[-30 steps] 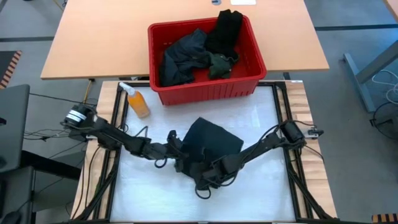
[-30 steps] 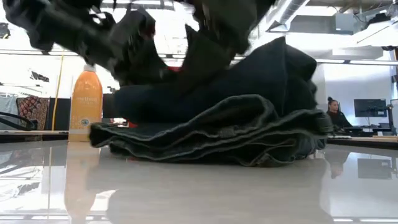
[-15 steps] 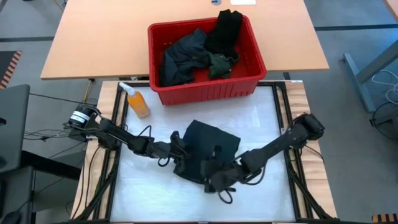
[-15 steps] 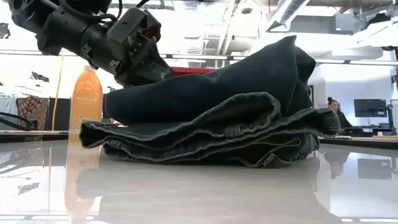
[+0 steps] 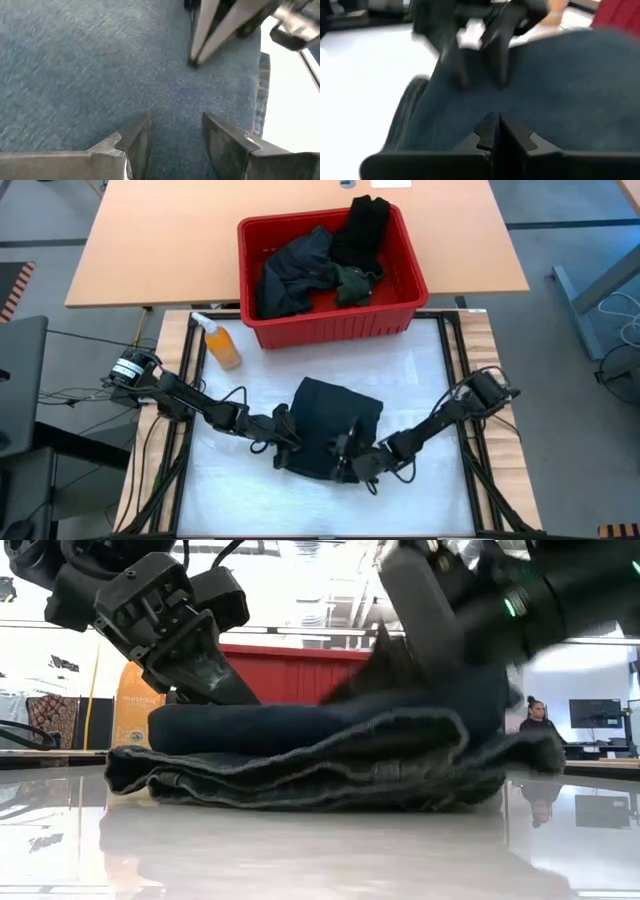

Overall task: Fold Laundry from Bin
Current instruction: Fold the dark blue jeans

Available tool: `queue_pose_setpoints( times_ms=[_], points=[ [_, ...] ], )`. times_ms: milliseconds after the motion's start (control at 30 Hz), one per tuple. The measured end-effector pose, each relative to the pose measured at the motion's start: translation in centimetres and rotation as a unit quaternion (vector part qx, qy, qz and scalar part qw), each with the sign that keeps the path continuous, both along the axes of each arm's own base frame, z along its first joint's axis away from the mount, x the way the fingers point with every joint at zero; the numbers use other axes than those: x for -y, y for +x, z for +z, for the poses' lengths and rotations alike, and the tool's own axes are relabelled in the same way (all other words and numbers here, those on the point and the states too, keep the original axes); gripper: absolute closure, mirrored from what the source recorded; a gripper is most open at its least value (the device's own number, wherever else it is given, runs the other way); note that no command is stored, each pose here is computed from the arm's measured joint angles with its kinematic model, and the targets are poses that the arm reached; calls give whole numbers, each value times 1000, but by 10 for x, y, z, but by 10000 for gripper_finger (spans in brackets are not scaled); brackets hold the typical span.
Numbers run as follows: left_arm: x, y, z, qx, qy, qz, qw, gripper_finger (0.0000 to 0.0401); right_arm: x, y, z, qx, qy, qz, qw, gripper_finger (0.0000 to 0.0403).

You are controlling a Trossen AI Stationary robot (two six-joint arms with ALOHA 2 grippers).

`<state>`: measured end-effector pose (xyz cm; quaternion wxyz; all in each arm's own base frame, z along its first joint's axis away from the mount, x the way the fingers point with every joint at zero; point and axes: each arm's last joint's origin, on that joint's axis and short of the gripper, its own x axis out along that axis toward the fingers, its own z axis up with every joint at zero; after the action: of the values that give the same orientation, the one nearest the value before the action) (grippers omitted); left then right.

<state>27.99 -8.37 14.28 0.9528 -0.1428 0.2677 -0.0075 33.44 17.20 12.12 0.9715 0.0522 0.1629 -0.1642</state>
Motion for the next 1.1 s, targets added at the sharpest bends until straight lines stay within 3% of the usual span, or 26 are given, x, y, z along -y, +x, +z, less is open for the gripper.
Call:
queue_pose_setpoints(
  times_ms=[167, 267, 367, 600, 733, 833, 967, 1100],
  points=[
    [-2, 1, 1, 3, 4, -6, 1000, 232, -12, -2, -34, -10, 1, 18, 1000, 376],
    [-4, 2, 13, 51, 17, 9, 999, 232, -17, -4, -39, -23, -25, 38, 999, 380],
    [-10, 3, 25, 82, 39, 43, 995, 232, -21, -7, -36, -45, -59, 73, 995, 378],
    [-16, 4, 5, 22, 21, 68, 997, 232, -22, -23, 10, -91, -128, 142, 977, 376],
    [-12, 9, -11, 15, 2, 79, 997, 232, -18, -31, 61, -26, -98, 138, 985, 380],
    [-9, 13, -15, 33, -6, 74, 997, 232, -10, -36, 73, 35, -62, 117, 991, 378],
    [-9, 14, -14, 41, -9, 72, 996, 232, -1, -34, 51, 107, -7, 109, 988, 377],
    [-8, 15, -12, 50, -16, 64, 997, 232, 0, -24, 0, 92, 19, 100, 991, 381]
  ],
)
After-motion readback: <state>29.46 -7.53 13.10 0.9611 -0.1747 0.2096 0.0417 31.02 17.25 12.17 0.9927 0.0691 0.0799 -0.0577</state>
